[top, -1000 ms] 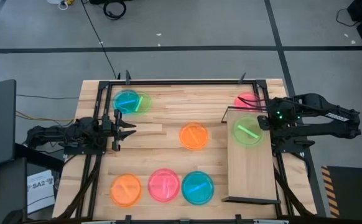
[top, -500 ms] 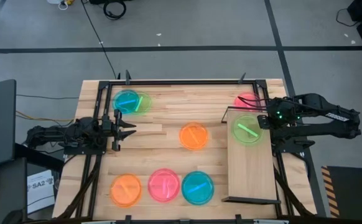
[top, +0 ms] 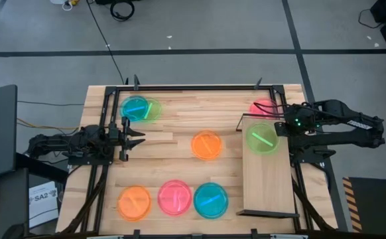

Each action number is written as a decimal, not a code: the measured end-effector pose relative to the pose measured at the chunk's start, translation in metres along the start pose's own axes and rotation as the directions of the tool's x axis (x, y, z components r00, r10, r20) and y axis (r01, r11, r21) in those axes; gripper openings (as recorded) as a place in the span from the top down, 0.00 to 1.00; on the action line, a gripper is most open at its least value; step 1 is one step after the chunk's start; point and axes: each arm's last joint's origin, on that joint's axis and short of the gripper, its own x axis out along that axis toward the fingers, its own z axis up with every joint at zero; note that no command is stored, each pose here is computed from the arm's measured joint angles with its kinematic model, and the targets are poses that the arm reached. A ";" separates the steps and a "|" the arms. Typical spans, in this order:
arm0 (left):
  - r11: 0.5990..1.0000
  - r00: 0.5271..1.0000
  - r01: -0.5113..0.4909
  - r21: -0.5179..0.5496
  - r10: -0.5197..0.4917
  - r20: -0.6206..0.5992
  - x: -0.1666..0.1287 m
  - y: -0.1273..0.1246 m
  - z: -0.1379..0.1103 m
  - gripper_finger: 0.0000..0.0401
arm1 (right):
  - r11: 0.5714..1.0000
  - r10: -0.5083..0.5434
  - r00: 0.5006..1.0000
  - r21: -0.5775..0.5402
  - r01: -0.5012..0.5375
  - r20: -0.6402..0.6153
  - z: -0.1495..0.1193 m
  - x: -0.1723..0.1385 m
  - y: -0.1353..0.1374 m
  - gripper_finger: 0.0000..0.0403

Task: Place and stack plates onto a shelf
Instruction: Put the top pink transparent plate on the shelf

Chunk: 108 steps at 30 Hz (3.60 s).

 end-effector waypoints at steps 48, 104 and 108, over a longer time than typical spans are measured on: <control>1.000 1.000 0.000 0.000 0.000 0.000 0.000 0.000 0.000 0.74 | 0.976 0.218 0.723 -0.161 -0.149 0.655 0.023 -0.100 0.008 0.54; 1.000 1.000 0.000 0.001 0.000 0.000 0.000 0.000 0.000 0.74 | 0.950 -0.301 0.950 0.106 0.292 0.084 0.168 -0.005 -0.001 0.55; 1.000 1.000 0.000 0.001 0.000 0.000 0.000 0.000 0.000 0.74 | 0.961 -0.259 0.963 0.120 0.249 0.078 0.161 0.014 -0.007 0.55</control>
